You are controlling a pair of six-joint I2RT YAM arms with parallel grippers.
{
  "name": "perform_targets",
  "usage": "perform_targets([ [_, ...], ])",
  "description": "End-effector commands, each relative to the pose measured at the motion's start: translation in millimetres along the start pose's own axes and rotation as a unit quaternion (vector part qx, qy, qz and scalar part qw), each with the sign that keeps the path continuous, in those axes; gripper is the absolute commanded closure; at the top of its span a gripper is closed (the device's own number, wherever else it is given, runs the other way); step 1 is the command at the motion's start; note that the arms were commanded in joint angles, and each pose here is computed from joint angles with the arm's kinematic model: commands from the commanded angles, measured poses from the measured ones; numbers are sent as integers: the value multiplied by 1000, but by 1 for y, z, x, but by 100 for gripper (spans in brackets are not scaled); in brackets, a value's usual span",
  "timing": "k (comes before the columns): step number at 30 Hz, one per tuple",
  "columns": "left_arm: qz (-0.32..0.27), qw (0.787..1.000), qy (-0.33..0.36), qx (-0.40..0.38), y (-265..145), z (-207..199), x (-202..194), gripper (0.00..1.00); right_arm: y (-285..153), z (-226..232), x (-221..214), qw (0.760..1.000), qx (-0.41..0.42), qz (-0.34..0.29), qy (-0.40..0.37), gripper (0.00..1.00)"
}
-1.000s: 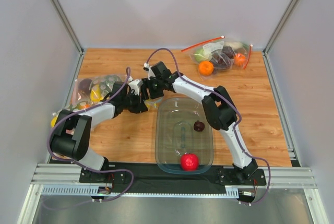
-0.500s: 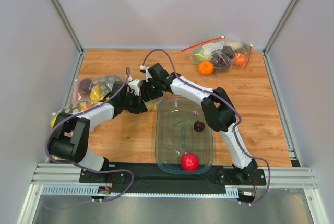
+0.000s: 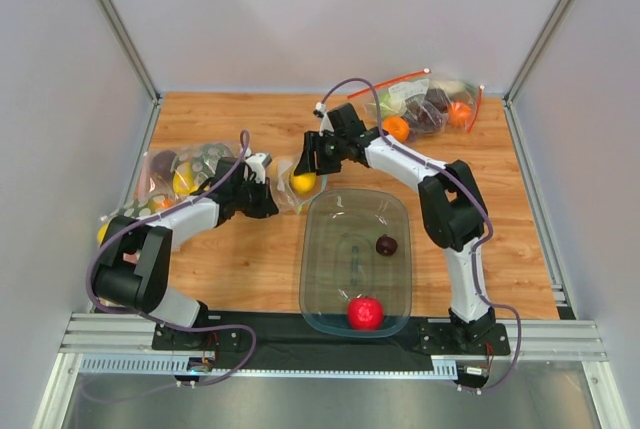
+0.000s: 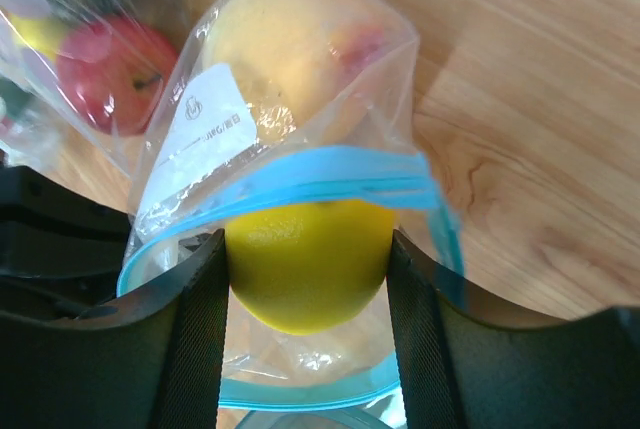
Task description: Open the zip-top bag and remove the fake food
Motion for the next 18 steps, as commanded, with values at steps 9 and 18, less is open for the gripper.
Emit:
perform_targets([
  [9,-8,999,-6,48,-8,11,26,100,-33,48,14,990,136,-5,33,95],
  [18,-4,997,-36,66,-10,24,31,100,-67,55,14,987,157,-27,21,95],
])
Point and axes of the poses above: each gripper's point midway between its finger pads, its own y axis out along the fingers, its own z axis along the line the jaws close on, x = y × z, the point moved 5 cm from there along -y, back along the fingers, and after that the axes turned 15 degrees about y, right-handed, at the moved point
